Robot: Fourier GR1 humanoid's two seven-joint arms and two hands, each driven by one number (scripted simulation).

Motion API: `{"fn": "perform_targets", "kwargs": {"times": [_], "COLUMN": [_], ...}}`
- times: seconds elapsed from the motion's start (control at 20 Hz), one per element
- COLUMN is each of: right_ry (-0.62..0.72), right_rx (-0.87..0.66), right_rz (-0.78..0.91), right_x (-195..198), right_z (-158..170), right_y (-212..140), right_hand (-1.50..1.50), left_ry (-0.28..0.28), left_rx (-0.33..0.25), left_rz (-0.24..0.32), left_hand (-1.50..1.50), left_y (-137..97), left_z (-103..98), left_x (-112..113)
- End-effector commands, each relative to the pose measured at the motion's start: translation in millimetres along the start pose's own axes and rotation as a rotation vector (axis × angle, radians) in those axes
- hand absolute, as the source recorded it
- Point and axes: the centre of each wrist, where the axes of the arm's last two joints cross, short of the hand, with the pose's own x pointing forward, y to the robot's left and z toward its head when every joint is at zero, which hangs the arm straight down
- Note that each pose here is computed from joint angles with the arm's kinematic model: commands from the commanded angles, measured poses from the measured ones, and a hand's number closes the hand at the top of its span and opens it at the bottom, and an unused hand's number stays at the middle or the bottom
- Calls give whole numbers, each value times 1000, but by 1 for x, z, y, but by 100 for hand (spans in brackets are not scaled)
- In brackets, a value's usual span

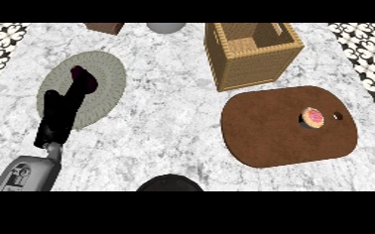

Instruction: Pick the cupcake from the cutting board and place it in the basket

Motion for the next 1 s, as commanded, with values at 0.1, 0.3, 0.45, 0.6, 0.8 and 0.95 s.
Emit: {"fn": "perform_targets", "kwargs": {"times": [0.1,0.3,0.45,0.6,0.8,0.95], "right_ry": [88,111,119,158,160,166], "right_rx": [312,346,314,290,193,149], "right_rz": [46,19,6,5,2,37], "right_x": [37,47,35,30,20,12], "right_z": [2,4,6,27,29,11], "right_y": [-43,-30,-43,-42,-20,-5], "right_hand": [-150,-150,-150,-150,-150,-150], "left_ry": [-2,-3,0,1,-5,-5], "left_rx": [-2,-28,-13,-33,-18,-32], "left_rz": [7,13,1,11,27,-4], "left_hand": [0,0,0,0,0,0], "left_y": [-2,-4,-14,4,1,-29], "left_z": [-1,-9,-9,13,-15,-6], "left_x": [-2,3,-2,-8,-3,-12]}}
